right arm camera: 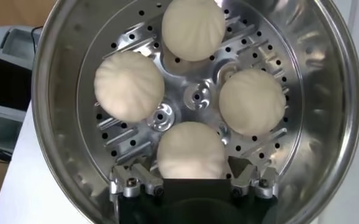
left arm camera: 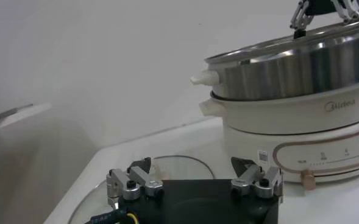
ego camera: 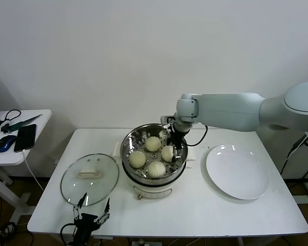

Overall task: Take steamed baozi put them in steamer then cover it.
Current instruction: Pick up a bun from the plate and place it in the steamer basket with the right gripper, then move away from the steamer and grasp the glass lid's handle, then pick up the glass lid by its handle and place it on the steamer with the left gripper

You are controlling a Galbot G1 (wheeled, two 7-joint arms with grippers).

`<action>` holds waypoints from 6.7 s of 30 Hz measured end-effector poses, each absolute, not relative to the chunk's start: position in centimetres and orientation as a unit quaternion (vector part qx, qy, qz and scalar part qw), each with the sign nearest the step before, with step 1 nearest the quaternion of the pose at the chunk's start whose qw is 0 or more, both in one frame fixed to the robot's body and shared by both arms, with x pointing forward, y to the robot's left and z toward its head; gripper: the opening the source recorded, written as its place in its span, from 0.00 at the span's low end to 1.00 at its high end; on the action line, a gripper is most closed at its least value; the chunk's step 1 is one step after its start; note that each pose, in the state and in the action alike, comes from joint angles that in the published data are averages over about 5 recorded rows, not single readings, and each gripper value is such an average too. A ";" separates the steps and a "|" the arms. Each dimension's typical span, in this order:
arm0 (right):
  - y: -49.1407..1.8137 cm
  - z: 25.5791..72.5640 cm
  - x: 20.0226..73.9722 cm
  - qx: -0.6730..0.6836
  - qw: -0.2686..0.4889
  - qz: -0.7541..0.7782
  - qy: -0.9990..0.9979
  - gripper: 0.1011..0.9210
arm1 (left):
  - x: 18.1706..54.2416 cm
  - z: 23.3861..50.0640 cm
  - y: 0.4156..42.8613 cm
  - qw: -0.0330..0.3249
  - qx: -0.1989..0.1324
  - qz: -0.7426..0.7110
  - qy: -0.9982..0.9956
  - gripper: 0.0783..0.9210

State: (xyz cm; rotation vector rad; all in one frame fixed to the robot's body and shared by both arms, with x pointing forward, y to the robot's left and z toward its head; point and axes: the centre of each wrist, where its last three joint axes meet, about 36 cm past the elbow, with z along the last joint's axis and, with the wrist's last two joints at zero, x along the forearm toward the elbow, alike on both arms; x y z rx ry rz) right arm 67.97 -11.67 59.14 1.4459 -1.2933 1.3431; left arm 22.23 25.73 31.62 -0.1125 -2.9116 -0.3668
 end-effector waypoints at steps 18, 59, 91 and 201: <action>-18.2 63.7 67.6 0.573 0.327 0.489 -0.570 0.88 | 22.4 31.7 26.0 0.100 -0.033 -0.127 -0.986 0.88; -38.8 45.4 49.7 0.328 -0.016 0.101 -0.939 0.88 | 25.8 34.3 27.8 0.093 0.023 -0.301 -0.949 0.88; -40.9 36.4 35.3 0.136 0.108 0.054 -0.983 0.88 | 31.1 31.5 27.5 0.083 -0.024 -0.745 -0.662 0.88; -41.1 33.4 36.5 0.145 0.120 0.125 -0.974 0.88 | 35.3 44.2 22.8 0.006 0.106 -0.739 -0.665 0.08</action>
